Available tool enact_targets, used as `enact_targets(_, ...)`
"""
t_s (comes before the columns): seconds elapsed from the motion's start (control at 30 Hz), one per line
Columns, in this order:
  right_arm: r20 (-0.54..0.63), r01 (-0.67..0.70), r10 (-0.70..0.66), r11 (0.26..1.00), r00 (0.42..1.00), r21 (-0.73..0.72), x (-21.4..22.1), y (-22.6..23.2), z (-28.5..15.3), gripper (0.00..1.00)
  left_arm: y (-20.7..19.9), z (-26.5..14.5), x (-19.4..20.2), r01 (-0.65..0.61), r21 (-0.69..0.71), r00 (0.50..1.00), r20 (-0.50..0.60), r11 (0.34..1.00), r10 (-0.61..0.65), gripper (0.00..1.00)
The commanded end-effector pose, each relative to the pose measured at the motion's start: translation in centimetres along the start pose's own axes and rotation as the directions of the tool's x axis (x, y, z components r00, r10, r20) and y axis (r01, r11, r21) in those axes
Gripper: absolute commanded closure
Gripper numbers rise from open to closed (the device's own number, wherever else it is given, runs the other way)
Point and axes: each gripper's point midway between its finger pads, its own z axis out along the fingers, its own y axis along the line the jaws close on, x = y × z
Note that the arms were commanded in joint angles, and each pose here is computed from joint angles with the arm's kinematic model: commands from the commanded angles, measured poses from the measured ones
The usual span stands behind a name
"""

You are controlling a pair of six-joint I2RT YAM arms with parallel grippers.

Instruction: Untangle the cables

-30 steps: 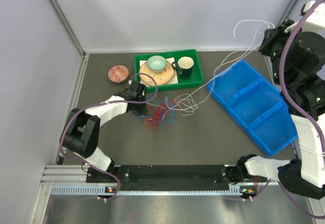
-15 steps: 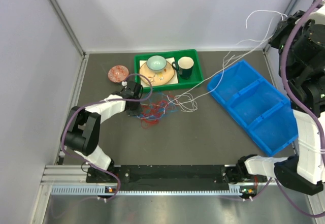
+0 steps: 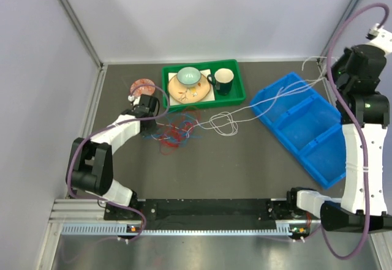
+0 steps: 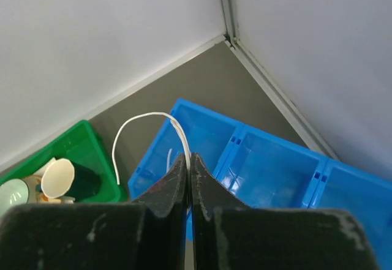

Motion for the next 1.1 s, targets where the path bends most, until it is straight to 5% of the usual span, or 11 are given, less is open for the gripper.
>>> enact_targets(0.0, 0.086, -0.109, 0.112, 0.993, 0.990, -0.041, -2.8, -1.3, -2.0, 1.00, 1.6, 0.1, -0.1, 0.029, -0.061, 1.000, 0.009, 0.998, -0.028, 1.00)
enact_targets(0.77, 0.029, -0.212, 0.212, 0.977, 0.977, -0.001, -0.9, -4.9, -0.5, 1.00, 4.0, 0.6, -1.1, 0.170, -0.053, 0.985, 0.000, 0.984, -0.170, 1.00)
enact_targets(1.07, -0.037, -0.250, 0.247, 0.951, 0.968, -0.183, -0.1, -1.4, -1.7, 1.00, -2.4, -2.9, -0.8, -0.027, 0.136, 0.998, 0.068, 0.990, 0.018, 1.00)
